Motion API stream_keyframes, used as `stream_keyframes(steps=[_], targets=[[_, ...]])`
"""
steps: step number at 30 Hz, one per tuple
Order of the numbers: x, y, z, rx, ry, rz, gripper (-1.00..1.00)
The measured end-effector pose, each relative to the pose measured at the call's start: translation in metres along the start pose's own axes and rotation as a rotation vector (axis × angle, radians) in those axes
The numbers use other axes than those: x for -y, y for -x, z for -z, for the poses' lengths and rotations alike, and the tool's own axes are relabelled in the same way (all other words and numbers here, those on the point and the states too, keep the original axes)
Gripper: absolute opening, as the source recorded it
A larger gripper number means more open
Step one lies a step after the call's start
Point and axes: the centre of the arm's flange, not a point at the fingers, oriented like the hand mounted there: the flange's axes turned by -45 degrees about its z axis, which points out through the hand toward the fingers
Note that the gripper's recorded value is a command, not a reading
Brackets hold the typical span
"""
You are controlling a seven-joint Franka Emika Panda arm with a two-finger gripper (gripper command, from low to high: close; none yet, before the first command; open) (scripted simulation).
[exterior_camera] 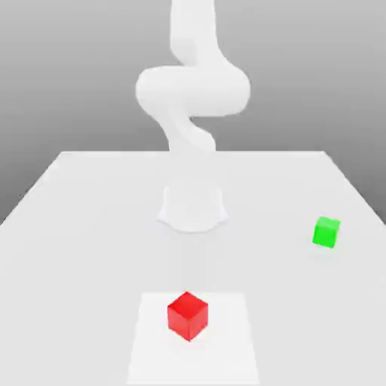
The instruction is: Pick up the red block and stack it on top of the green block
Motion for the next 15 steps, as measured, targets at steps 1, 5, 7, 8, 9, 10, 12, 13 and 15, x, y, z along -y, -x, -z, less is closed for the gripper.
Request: stream_keyframes(steps=[1,5,7,8,9,10,12,13,15], targets=[[-0.004,0.005,-0.028,0.042,-0.015,-0.041,0.00],[-0.014,0.040,-0.128,0.204,-0.037,-0.188,0.00],[-0.016,0.064,-0.173,0.282,-0.028,-0.255,0.00],[-0.017,0.078,-0.194,0.321,-0.018,-0.287,0.00],[-0.018,0.094,-0.214,0.359,-0.005,-0.319,0.00],[-0.019,0.110,-0.233,0.396,0.012,-0.350,0.00],[-0.021,0.146,-0.268,0.468,0.056,-0.411,0.00],[-0.023,0.164,-0.283,0.500,0.083,-0.439,0.00],[-0.027,0.200,-0.307,0.556,0.144,-0.491,0.00]])
